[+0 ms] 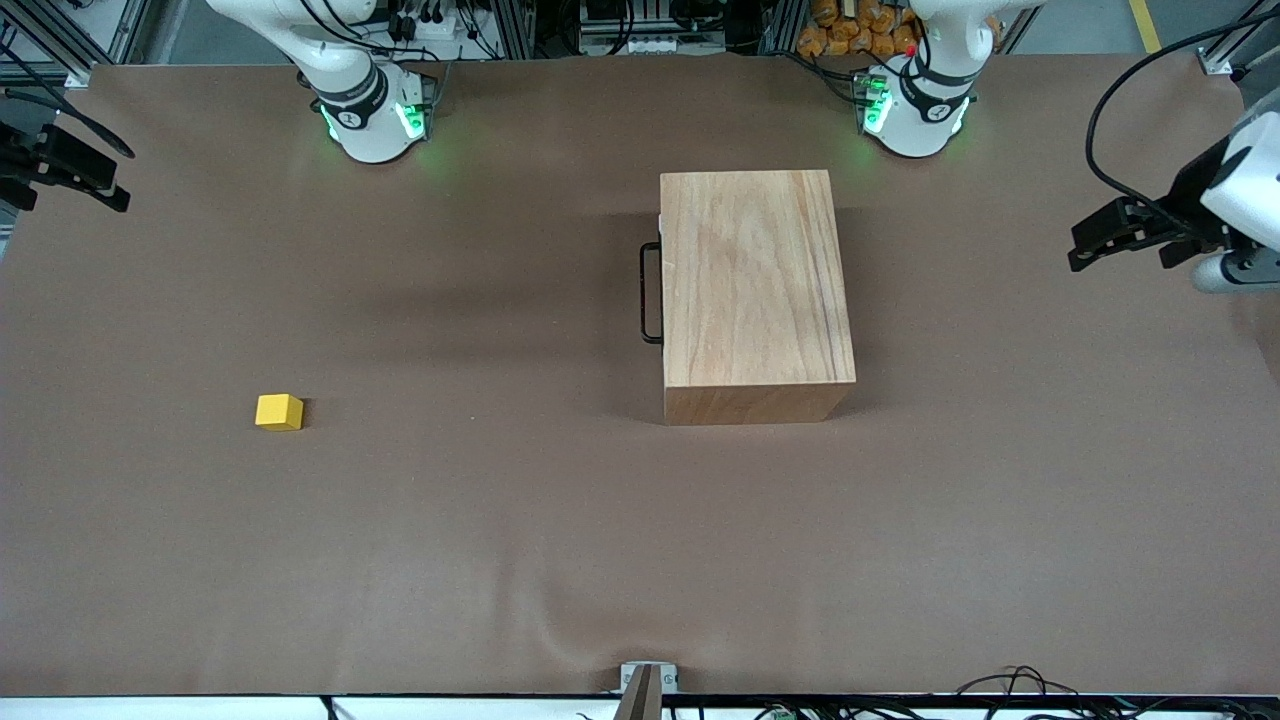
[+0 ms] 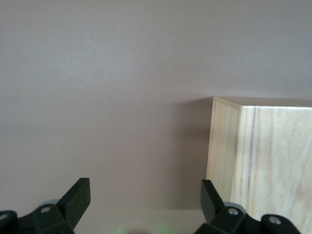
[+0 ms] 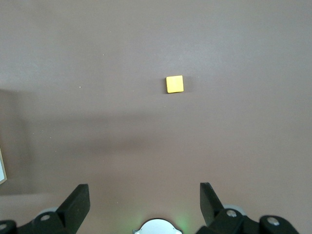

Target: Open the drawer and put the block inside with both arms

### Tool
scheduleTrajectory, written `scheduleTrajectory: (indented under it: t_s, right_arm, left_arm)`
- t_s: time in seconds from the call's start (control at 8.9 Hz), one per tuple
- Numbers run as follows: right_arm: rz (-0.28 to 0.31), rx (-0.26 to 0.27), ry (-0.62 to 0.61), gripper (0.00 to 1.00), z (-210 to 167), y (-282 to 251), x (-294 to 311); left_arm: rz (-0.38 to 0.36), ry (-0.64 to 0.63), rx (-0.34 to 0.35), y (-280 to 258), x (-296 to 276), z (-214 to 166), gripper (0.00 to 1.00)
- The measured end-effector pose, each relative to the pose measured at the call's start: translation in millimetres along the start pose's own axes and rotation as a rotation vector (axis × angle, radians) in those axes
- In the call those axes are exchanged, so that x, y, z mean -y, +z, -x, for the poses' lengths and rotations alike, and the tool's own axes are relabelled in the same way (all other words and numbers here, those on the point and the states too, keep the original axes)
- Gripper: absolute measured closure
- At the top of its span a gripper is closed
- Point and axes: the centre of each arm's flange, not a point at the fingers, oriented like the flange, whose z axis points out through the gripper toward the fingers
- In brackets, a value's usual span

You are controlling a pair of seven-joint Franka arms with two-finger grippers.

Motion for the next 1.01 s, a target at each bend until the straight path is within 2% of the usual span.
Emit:
scheduleTrajectory:
  t_s: [0.34, 0.67, 0.79, 1.01]
  right_arm:
    - [0.000, 0.001, 0.002, 0.00, -0.3, 0.4, -0.9]
    - [0.000, 0.001, 0.002, 0.00, -0.5, 0.6, -0.9]
    - [0.000, 0.001, 0.002, 0.00, -0.5, 0.6, -1.0]
    - [0.000, 0.001, 0.003, 0.00, -0.5, 0.6, -1.7]
  left_arm:
    - [0.008, -0.058, -0.010, -24.5, -103.4, 34.1, 0.00]
    - [0.012, -0.106, 0.029, 0.0, -210.8, 62.7, 0.00]
    - [-0.006, -0.136, 0.034, 16.9, -250.2, 69.2, 0.00]
    - [-0.107, -0.120, -0.004, 60.0, -339.7, 103.1, 0.00]
